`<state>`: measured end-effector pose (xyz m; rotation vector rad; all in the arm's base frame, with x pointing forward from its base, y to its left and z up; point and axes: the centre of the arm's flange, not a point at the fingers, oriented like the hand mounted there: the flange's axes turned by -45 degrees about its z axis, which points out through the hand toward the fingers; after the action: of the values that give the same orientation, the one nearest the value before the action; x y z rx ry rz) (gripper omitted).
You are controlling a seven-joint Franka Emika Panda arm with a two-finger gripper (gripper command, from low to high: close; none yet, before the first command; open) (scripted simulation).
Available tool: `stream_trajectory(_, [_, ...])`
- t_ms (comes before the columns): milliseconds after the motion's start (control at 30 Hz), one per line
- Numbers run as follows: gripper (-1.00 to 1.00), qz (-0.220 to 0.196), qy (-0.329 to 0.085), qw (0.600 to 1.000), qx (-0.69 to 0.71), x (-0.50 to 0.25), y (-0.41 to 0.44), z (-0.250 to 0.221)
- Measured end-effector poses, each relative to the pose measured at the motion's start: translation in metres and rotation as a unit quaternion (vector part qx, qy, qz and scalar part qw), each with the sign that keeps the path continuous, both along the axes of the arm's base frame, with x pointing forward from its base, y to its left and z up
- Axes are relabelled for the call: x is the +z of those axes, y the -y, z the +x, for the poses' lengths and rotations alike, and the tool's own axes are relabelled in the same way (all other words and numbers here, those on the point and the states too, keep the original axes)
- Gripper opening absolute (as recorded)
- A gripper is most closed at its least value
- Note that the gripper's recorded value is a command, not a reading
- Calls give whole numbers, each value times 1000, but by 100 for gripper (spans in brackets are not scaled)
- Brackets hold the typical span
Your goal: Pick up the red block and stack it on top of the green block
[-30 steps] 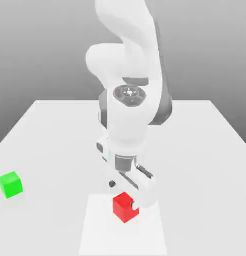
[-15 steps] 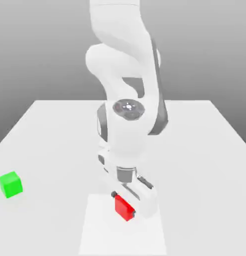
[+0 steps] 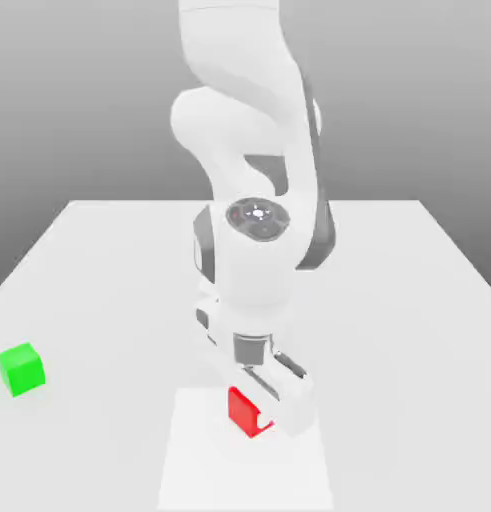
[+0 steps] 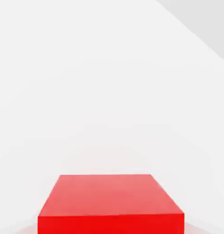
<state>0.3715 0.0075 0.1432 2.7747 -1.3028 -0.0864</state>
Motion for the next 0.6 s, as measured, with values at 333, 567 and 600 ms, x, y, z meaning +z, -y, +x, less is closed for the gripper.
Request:
stream_trajectory(333, [-100, -4, 1, 1000, -3, 27, 2, 2])
stream_trajectory(567, [-100, 14, 31, 999, -6, 58, -1, 4])
stream_trajectory(600, [-100, 18, 37, 999, -6, 63, -1, 4])
